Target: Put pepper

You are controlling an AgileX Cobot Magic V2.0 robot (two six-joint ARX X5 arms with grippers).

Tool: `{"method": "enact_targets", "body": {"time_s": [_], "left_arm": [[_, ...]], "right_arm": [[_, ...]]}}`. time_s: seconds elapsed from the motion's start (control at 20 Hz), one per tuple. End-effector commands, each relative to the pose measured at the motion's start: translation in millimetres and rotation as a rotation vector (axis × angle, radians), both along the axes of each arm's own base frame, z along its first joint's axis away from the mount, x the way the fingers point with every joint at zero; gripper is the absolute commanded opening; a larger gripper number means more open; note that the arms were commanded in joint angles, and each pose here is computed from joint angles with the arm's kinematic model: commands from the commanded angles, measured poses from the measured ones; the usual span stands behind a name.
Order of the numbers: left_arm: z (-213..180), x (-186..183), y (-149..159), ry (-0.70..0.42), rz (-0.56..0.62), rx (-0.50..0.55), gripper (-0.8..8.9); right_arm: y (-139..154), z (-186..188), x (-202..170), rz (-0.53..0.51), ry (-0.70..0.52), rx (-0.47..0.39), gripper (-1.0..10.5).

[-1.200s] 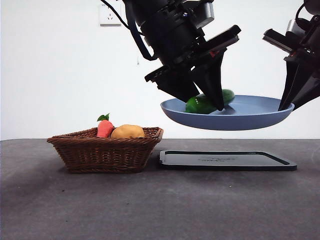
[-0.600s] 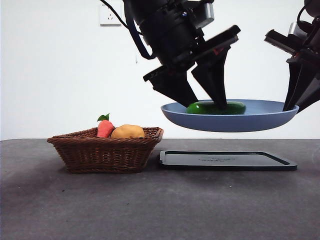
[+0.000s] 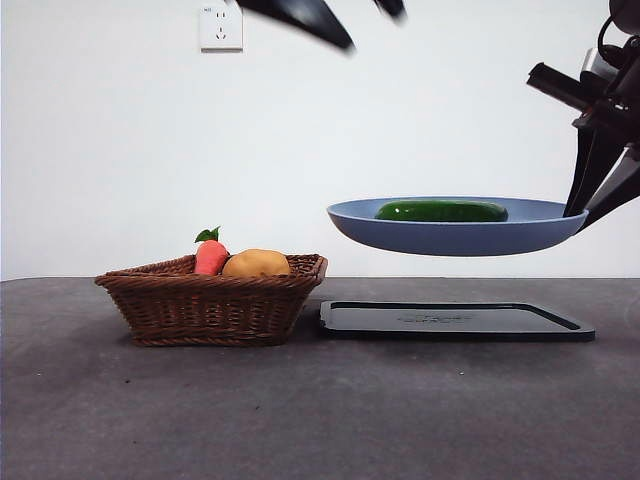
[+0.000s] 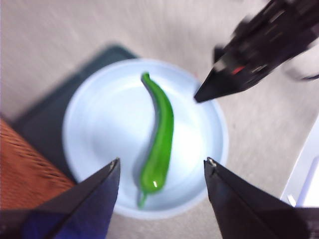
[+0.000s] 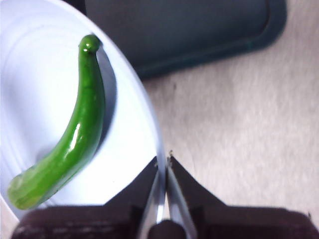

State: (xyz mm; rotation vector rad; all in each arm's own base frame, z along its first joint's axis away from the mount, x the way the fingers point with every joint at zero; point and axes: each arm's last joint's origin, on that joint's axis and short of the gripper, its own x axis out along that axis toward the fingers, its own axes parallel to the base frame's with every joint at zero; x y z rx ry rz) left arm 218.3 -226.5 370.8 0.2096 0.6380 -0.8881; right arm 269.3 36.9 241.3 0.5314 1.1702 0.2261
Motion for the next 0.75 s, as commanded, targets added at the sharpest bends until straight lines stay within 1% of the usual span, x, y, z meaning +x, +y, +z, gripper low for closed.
{"method": "enact_targets", "body": {"time_s": [0.05,0.2,0.35,0.55,0.75], "left_arm": [[24.7,-12.3,16.8,-0.078,-0.007,-0.031,2.98],[48.7,-34.0,42.9,-0.130,0.008,-0.076,2.98],[64.7,-53.0,62.1,-0.176,0.026,-0.108,2.98],[77.1,-68.5,77.0,-0.216,0.027,-0.149,2.98],[80.2,-72.7,81.2,-0.226,0.029,-0.162,2.98]], "right_arm": [[-5.0,-2.3,15.3,-0.049,0.010,0.017,0.1],[-11.9,-9.1,37.0,-0.076,0.032,0.015,0.1],[-18.0,-14.9,63.5,-0.096,0.031,0.014,0.1],[-23.0,-30.3,96.8,-0.109,0.032,0.017,0.1],[-22.8,-50.2,118.0,-0.108,0.032,0.018,0.1]]}}
